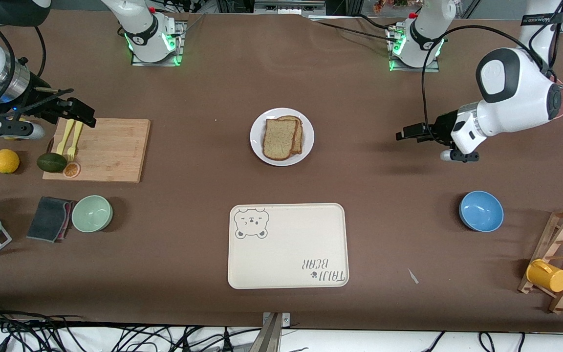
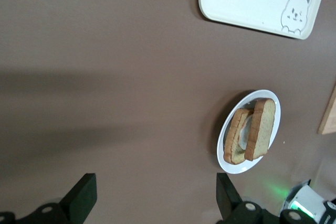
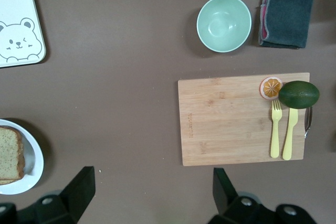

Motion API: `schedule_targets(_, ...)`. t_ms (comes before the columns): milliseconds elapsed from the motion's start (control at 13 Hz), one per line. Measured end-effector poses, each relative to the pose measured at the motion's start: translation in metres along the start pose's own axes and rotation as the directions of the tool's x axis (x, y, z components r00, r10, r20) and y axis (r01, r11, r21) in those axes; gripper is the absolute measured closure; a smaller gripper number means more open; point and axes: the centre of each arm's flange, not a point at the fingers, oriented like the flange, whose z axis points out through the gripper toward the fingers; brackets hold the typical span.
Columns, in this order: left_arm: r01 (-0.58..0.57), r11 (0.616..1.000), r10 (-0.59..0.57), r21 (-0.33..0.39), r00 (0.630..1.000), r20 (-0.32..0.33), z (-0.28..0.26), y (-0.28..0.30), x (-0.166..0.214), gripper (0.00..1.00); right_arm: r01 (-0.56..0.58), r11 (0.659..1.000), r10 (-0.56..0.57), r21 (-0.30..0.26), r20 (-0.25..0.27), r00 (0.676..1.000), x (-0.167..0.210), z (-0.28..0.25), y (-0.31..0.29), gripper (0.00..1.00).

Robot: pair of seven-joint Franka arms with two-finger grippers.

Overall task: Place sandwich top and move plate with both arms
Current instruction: 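Reach the left gripper toward the white plate rim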

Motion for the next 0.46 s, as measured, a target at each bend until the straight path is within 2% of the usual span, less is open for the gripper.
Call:
schedule_targets(231, -0.092, 0.995, 0.092, -0.032, 0.996, 0.002, 0.040, 0.000, 0.008, 0.00, 0.000, 1.000, 0.000, 0.000, 0.000, 1.000, 0.000, 0.000, 0.000, 0.01)
schedule_targets(462, -0.121, 0.985, 0.125, -0.119, 0.992, 0.027, 0.088, 0.012, 0.009, 0.00, -0.001, 1.000, 0.001, 0.000, 0.002, 1.000, 0.000, 0.001, 0.000, 0.01)
